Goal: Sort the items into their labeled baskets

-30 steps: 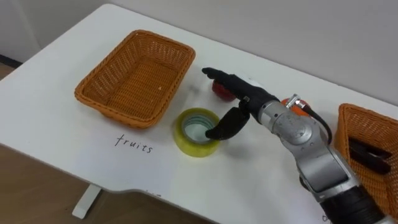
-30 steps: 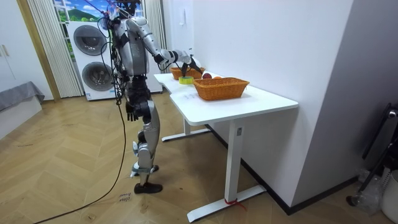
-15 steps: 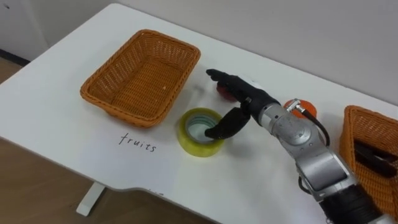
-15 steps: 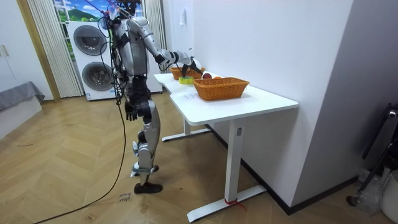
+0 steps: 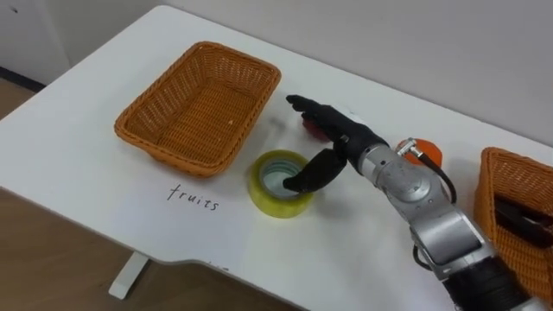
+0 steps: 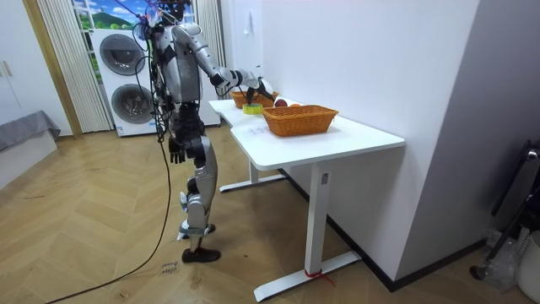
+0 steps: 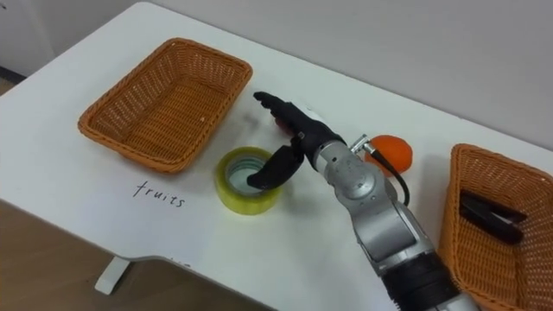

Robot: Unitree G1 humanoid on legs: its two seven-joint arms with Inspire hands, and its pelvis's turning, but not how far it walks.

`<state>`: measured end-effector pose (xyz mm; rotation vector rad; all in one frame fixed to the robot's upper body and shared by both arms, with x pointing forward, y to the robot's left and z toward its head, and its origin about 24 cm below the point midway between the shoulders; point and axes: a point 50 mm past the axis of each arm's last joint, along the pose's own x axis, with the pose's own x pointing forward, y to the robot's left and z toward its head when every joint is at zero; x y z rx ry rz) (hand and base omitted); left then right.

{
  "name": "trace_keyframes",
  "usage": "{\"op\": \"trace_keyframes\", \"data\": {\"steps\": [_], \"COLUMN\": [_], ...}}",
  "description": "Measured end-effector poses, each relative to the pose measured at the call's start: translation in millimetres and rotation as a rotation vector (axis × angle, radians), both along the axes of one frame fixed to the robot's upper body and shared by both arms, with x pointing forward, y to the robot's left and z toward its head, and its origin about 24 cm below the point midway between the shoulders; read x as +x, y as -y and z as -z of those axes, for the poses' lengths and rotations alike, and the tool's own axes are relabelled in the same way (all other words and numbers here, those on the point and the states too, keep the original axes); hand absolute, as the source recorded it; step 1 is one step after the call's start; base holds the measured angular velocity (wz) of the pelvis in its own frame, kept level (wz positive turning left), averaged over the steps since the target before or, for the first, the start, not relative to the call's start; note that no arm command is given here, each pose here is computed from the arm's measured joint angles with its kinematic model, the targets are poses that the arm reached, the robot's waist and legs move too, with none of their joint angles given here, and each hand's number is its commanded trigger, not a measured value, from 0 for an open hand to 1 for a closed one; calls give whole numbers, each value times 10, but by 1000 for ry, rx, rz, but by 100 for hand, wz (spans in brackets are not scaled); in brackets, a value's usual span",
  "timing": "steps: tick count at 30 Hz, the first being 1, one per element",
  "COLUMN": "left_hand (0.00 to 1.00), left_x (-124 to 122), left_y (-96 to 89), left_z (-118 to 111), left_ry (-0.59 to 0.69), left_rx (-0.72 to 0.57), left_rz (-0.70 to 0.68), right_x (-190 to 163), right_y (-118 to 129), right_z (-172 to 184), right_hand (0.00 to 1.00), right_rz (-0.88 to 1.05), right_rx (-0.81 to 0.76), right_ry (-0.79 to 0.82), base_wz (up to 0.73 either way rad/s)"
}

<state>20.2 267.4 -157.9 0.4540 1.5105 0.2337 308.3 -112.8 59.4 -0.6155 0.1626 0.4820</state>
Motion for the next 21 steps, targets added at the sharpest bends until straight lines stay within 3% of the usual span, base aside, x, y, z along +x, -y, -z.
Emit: {"op": "trace_keyframes", "data": {"steps": [8, 13, 21], "left_hand": [0, 0, 0], "left_x": [-5, 26, 14], "left_y": [-1, 1, 8], "left_z": [-3, -4, 0], "left_ry": [-3, 1, -11], "left_rx": [2, 3, 0], "left_rz": [0, 1, -6], "right_x": [34, 35, 42], "right_y": [-61, -177, -248], "right_z": [4, -17, -23], "right_hand": [0, 0, 0], "right_rz": [-26, -92, -117], "right_rx": [-56, -208, -290], "right_ry": [7, 58, 46], "base_wz": [0, 0, 0]}}
